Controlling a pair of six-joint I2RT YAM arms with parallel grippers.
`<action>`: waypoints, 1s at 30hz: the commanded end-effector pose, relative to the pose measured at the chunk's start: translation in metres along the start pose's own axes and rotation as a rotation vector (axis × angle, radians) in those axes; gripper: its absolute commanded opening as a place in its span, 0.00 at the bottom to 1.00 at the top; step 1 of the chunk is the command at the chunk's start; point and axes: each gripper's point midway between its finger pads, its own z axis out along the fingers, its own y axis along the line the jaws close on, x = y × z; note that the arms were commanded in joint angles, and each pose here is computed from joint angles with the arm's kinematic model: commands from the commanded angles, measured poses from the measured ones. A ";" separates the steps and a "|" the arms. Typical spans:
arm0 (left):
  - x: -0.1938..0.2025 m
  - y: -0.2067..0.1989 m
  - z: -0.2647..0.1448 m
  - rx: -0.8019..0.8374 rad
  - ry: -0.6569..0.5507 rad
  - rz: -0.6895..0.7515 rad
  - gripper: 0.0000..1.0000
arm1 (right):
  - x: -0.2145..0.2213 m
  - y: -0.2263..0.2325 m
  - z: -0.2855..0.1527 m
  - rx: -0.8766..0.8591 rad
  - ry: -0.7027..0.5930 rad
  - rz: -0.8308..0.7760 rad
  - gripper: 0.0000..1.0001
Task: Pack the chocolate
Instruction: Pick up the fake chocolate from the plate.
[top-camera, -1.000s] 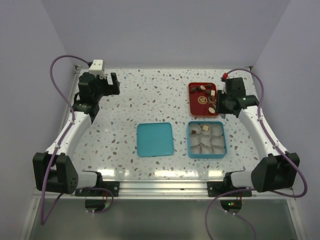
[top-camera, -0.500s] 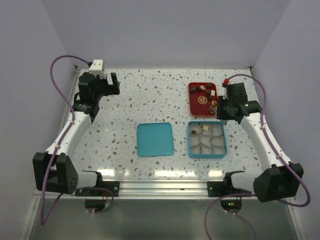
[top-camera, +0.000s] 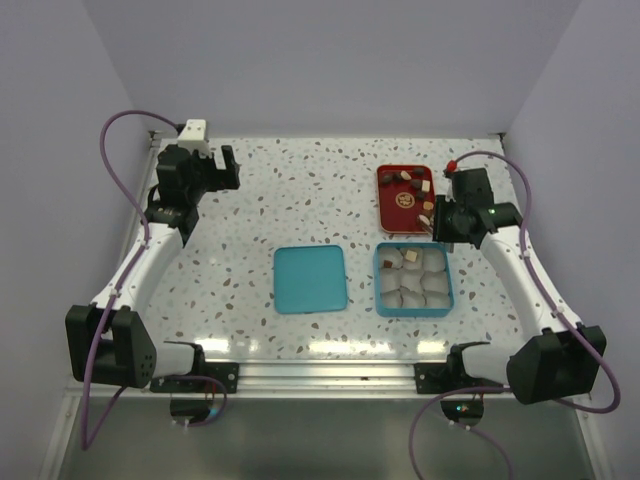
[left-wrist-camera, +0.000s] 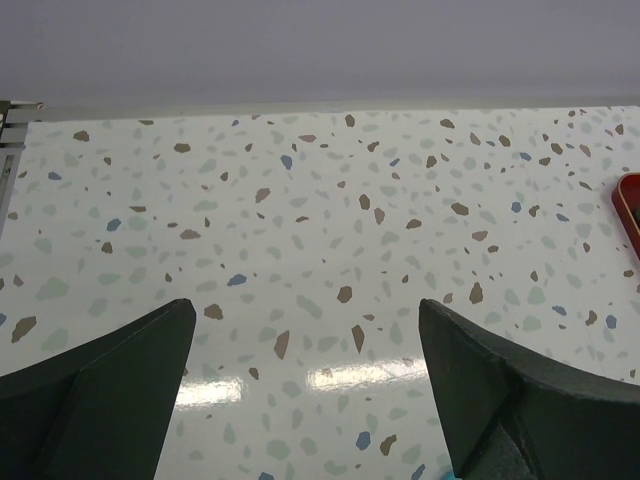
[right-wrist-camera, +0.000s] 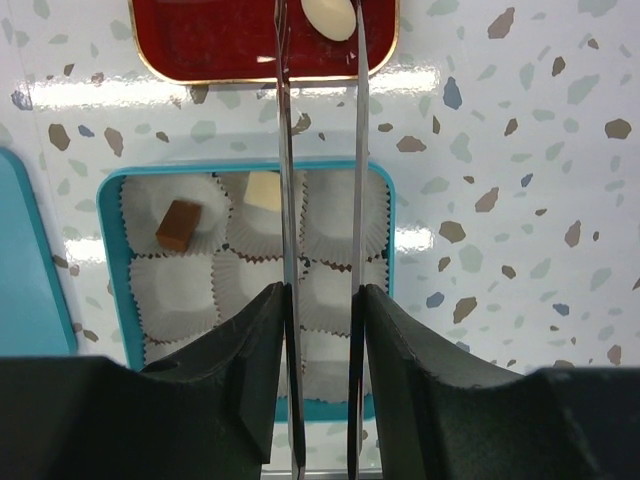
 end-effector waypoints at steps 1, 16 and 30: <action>-0.019 -0.008 -0.001 0.026 -0.036 0.003 1.00 | 0.006 -0.001 -0.003 0.006 0.011 0.010 0.40; -0.020 -0.006 -0.001 0.020 -0.038 0.005 1.00 | 0.012 0.003 0.017 -0.004 0.038 -0.004 0.38; -0.021 -0.007 -0.001 0.022 -0.039 0.003 1.00 | 0.003 0.002 0.007 -0.006 0.010 -0.008 0.24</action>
